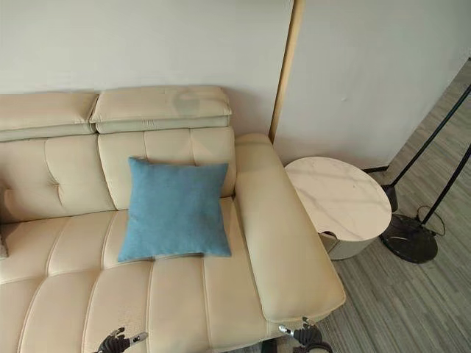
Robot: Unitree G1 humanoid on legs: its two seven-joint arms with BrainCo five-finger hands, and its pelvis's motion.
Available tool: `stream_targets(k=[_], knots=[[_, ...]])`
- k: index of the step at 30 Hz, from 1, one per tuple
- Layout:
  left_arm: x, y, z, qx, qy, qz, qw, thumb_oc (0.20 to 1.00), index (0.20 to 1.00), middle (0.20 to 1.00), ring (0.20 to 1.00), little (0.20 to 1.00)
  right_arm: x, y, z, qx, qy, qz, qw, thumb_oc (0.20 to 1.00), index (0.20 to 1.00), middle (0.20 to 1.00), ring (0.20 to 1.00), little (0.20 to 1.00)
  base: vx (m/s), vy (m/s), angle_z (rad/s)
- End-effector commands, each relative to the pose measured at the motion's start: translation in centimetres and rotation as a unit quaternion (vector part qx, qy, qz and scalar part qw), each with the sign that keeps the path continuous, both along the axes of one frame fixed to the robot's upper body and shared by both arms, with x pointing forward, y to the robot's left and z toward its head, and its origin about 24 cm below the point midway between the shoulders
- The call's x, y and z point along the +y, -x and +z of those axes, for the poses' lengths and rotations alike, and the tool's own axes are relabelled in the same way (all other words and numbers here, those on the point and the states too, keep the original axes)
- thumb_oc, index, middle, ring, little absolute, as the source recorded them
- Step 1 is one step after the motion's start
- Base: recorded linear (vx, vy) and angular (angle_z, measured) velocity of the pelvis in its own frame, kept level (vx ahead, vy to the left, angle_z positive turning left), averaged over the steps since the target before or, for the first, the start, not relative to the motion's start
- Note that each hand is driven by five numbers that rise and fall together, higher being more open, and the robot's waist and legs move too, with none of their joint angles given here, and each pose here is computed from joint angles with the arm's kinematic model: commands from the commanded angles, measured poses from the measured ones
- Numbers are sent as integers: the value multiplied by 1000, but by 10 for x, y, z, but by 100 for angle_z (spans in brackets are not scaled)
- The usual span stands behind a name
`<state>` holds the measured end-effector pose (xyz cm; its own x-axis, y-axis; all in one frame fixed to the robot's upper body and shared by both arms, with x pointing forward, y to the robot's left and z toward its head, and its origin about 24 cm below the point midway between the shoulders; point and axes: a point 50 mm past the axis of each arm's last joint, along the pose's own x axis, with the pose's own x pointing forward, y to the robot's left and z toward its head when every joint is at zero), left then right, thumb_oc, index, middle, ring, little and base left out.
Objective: Pick up all the scattered cushions and arrange them neatly on the sofa.
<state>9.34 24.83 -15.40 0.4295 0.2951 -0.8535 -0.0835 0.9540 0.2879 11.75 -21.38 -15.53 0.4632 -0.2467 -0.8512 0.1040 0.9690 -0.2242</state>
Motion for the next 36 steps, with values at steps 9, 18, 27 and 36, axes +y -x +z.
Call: stream_targets(k=[9, 18, 27, 36], knots=[[-2, -32, 7, -24, -14, -28, 999, 1000, 1000, 1000, 1000, 1000, -12, -14, 4, 5, 14, -9, 1000, 1000, 1000, 1000, 1000, 1000, -226, -73, -11], [3, -40, 13, -69, -38, 53, 995, 1000, 1000, 1000, 1000, 1000, -20, -14, 7, -10, 45, -17, 999, 1000, 1000, 1000, 1000, 1000, -202, -239, -10], [-8, -27, 5, -43, -11, 53, 998, 1000, 1000, 1000, 1000, 1000, -25, -15, 8, -1, 58, -3, 998, 1000, 1000, 1000, 1000, 1000, -211, -106, 28], [-20, -7, -6, 18, 5, -5, 1000, 1000, 1000, 1000, 1000, 1000, -26, -5, 4, 26, 53, 0, 998, 1000, 1000, 1000, 1000, 1000, 2, 25, 29]])
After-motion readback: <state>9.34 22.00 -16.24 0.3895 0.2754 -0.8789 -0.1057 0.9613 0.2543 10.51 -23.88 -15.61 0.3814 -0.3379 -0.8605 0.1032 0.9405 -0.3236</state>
